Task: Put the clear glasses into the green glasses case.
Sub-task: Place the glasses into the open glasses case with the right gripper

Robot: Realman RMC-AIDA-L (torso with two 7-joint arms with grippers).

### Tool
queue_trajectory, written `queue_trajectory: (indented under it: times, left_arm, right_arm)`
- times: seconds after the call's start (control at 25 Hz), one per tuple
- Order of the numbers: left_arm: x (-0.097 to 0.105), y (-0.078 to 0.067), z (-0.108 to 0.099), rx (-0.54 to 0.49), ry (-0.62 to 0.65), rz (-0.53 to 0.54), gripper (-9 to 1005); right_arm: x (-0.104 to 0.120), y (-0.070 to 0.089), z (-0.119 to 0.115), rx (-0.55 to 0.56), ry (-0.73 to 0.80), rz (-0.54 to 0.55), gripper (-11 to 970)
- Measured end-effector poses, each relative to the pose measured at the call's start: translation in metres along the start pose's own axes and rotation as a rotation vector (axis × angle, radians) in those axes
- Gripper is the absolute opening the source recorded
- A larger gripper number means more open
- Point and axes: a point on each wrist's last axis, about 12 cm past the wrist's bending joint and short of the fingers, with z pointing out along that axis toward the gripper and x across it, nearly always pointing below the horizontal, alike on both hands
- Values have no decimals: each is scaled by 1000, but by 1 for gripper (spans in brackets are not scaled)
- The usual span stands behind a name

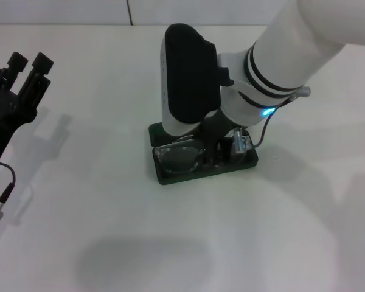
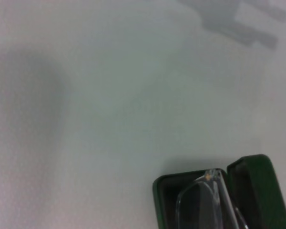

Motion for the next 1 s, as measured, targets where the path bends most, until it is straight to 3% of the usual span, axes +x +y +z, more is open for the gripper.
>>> queue_trajectory:
  times: [0.6,1.0]
  left_arm:
    - [1,2,4,-8,15,3,669]
    - [2,3,5,-15,25,4,669]
  right_arm:
    - [1,10,5,-71,3,13,378]
    - [6,-2,13,-57,31,57,379]
